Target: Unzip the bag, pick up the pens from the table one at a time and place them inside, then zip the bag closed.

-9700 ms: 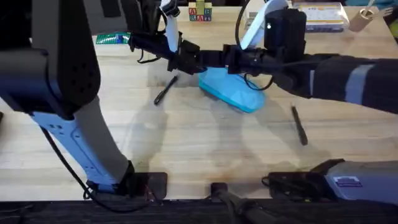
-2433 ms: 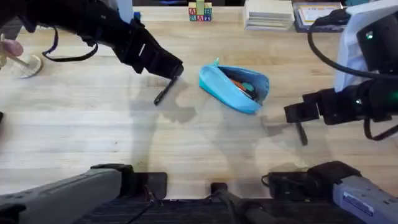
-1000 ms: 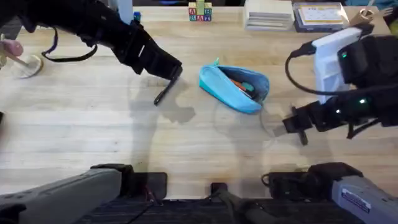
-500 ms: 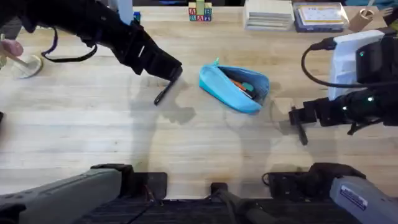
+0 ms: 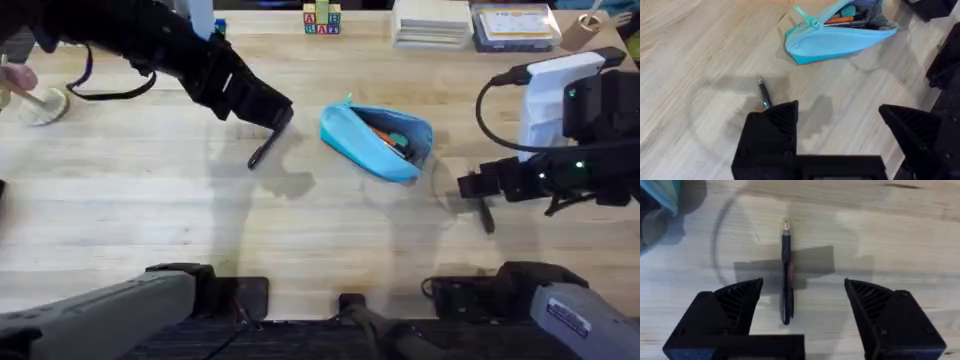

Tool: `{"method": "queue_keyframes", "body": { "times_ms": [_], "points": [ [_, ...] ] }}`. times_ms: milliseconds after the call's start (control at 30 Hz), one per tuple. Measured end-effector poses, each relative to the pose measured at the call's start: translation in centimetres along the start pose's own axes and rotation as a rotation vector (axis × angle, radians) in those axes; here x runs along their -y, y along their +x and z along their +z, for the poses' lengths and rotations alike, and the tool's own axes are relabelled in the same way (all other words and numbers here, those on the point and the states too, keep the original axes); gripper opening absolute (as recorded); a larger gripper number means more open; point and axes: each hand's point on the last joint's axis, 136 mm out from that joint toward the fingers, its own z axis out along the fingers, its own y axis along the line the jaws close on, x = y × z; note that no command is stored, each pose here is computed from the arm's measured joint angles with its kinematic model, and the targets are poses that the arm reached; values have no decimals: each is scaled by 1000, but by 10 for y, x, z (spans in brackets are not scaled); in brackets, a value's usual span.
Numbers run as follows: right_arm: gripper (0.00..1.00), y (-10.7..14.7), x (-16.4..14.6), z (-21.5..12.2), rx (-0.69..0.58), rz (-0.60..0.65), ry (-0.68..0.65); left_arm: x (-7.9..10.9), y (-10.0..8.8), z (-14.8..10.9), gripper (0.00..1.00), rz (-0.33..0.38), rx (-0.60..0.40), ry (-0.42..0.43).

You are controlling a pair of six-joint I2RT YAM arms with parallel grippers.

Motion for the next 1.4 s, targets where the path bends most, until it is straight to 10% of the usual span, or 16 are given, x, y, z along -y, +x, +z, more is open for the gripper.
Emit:
{"method": "queue_keyframes", "body": {
  "times_ms": [1400],
  "points": [
    [995,-25,-17,19,106,-85,-36,0,0,0,993,0,0,0]
  ]
}}
